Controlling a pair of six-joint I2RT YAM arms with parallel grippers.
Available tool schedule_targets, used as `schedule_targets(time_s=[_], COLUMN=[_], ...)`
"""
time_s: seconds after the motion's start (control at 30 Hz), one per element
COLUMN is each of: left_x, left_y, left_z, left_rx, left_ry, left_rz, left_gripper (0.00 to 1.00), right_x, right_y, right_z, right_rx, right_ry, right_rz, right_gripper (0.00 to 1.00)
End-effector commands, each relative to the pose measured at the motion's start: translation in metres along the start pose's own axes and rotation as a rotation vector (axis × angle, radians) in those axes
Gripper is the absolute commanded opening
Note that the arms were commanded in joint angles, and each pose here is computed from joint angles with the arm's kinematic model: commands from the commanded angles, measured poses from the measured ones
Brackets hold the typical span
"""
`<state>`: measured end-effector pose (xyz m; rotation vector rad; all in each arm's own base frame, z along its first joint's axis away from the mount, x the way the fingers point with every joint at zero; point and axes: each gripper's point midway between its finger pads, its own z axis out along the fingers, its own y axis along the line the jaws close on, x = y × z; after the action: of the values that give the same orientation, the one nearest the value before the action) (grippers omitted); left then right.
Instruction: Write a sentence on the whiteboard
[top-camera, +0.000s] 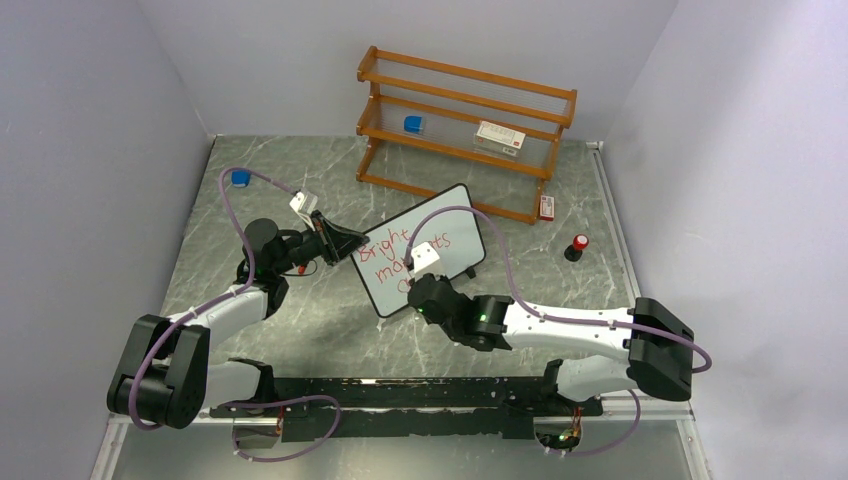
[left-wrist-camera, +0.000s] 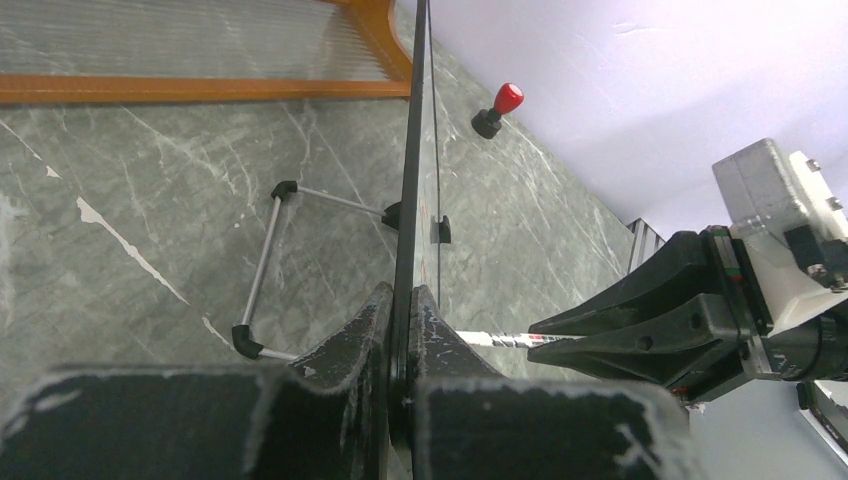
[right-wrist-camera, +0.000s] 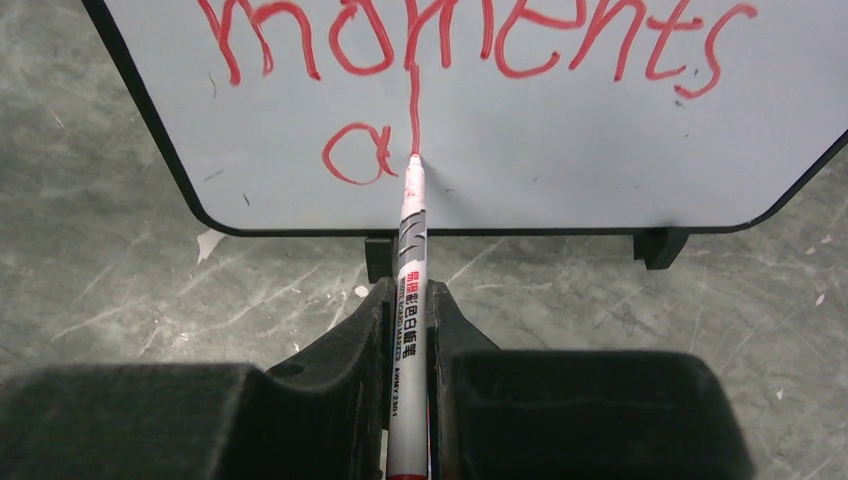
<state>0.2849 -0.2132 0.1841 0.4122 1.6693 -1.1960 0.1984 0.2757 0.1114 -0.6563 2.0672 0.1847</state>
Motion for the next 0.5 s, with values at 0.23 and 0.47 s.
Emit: schedule_targets(time_s=[0.23, 0.47], left_x=[0.0055, 0.0056], left_y=[0.0046, 0.0045], left_z=[0.0017, 0.0015], left_rx=[-0.021, -0.021], left_ry=[0.026, 0.027], left_rz=[0.008, 0.009], left_gripper=[0.05, 0.05], right_x=[0.0222, 0.0133], right_y=[0.0014, -0.0016], right_z=[0.0018, 0.0022], right_rx=[-0.013, 0.008], right_ry=[0.066, 0.033], right_rz=[-0.006, 0.002], right_gripper=[0.0, 0.0])
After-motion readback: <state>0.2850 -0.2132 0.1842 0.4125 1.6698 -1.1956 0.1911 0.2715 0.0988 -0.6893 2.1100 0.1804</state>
